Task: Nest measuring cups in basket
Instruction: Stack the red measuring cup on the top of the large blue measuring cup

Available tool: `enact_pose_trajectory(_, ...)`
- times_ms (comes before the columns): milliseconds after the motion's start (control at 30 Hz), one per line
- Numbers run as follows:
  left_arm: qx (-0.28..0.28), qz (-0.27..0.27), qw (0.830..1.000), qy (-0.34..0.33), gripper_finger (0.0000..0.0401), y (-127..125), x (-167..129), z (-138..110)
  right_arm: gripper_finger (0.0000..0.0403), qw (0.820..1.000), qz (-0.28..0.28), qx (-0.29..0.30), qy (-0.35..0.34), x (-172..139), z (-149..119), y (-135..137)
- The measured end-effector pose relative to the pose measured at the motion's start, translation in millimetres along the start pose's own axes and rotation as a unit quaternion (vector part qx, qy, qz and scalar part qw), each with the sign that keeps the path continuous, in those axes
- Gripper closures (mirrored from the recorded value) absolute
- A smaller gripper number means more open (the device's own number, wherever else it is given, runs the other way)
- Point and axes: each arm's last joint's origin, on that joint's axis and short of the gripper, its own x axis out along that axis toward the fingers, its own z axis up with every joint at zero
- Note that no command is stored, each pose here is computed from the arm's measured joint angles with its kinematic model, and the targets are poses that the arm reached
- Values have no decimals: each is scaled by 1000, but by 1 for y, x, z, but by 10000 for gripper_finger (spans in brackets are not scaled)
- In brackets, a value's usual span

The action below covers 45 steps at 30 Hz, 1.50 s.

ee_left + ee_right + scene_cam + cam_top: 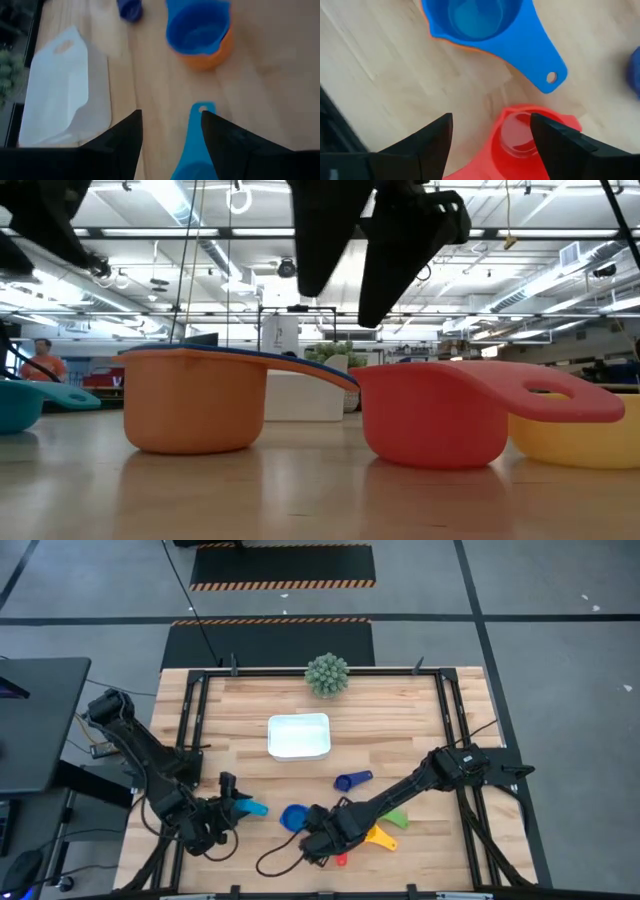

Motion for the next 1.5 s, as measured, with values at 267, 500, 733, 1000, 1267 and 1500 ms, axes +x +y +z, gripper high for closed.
enact_pose_trajectory(267,10,-73,996,-56,193,-2,13,24,131,989,-101,-67,-83,-16,-13,-8)
enact_pose_trajectory(500,48,-81,992,-79,193,-2,40,38,136,976,-183,-76,-91,-29,-16,-25)
enact_pose_trajectory(733,40,-87,994,-59,193,-2,65,56,150,968,-202,-93,-114,-54,-15,-35)
enact_pose_trajectory(1000,42,-81,994,-52,193,-9,85,79,158,959,-216,-139,-122,-68,-15,-46)
enact_pose_trajectory(1267,47,-76,995,-48,193,-19,107,102,159,962,-183,-154,-130,-77,-19,-74)
enact_pose_trajectory(1500,47,-82,995,-43,193,-20,130,120,159,963,-160,-154,-156,-80,-34,-100)
